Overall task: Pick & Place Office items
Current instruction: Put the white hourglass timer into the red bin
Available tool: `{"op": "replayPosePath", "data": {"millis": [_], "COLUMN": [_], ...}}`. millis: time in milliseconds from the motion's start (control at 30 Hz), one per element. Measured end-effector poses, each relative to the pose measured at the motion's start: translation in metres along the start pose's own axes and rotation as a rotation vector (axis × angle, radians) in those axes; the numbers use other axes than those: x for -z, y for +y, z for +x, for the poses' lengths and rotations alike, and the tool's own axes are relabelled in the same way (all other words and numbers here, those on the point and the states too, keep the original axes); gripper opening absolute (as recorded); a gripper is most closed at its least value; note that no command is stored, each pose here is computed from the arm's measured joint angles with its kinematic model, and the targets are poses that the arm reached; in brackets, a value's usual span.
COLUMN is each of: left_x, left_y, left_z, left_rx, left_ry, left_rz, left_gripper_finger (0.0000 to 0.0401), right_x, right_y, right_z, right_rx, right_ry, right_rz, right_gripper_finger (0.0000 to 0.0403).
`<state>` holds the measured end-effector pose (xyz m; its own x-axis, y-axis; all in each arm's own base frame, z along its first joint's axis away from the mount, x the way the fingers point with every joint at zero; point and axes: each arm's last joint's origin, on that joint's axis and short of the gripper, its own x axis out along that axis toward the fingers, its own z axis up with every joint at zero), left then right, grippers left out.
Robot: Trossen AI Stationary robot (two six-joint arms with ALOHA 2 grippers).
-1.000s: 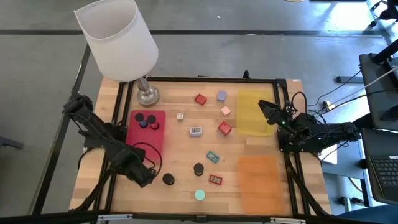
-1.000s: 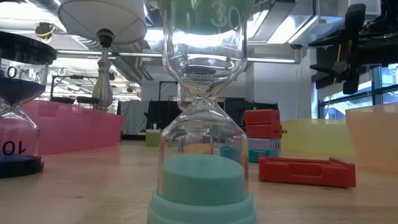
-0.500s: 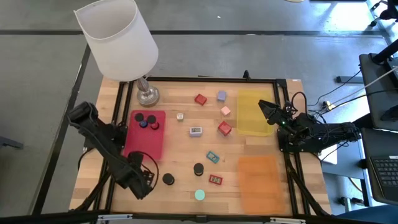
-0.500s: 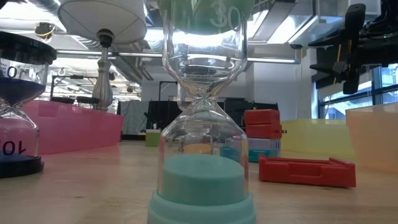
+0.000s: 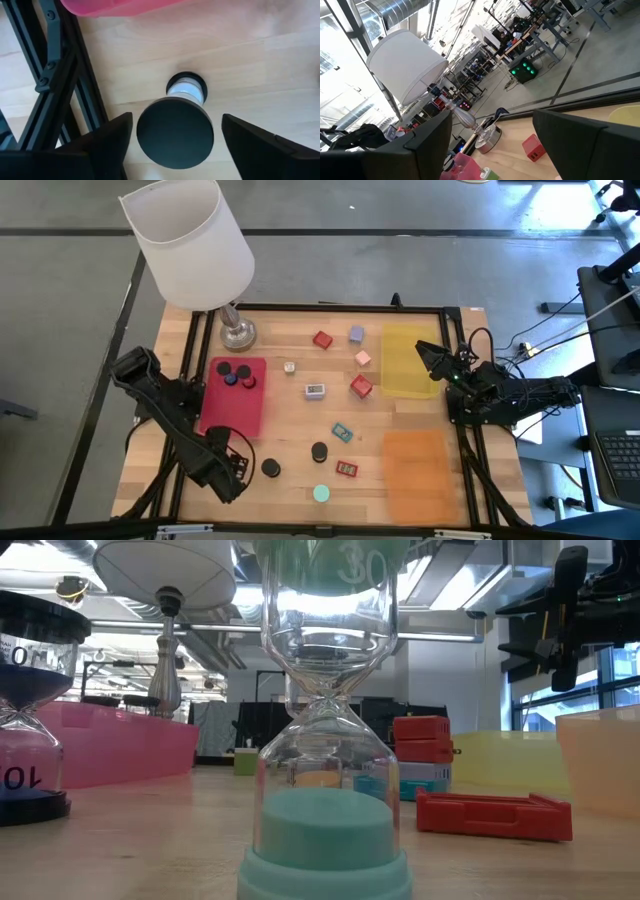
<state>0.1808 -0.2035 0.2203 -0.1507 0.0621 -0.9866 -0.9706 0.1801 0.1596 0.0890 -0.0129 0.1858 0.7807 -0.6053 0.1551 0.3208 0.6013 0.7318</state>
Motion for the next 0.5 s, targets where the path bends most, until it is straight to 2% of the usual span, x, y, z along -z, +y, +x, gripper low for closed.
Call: {"op": "replayPosePath", "data": {"millis": [333,500], "left_x": [0.0,-0.006], "left_y": [0.0,0.001], "left_z": [0.0,-0.011], "left_rx": [0.0,0.051], "left_ry": [0.0,-0.03], "left_rz": [-0.006,-0.019], "left_gripper_finger": [0.0219,0.0208], "right_x": [0.0,0.0], "right_y": [0.0,0.0], "right_z": [0.0,0.0], "right_rx": [0.0,0.0], "right_ry": [0.001,0.0], "right_rz": [0.0,0.0], "right_gripper_finger": [0.0281,0.0281]}}
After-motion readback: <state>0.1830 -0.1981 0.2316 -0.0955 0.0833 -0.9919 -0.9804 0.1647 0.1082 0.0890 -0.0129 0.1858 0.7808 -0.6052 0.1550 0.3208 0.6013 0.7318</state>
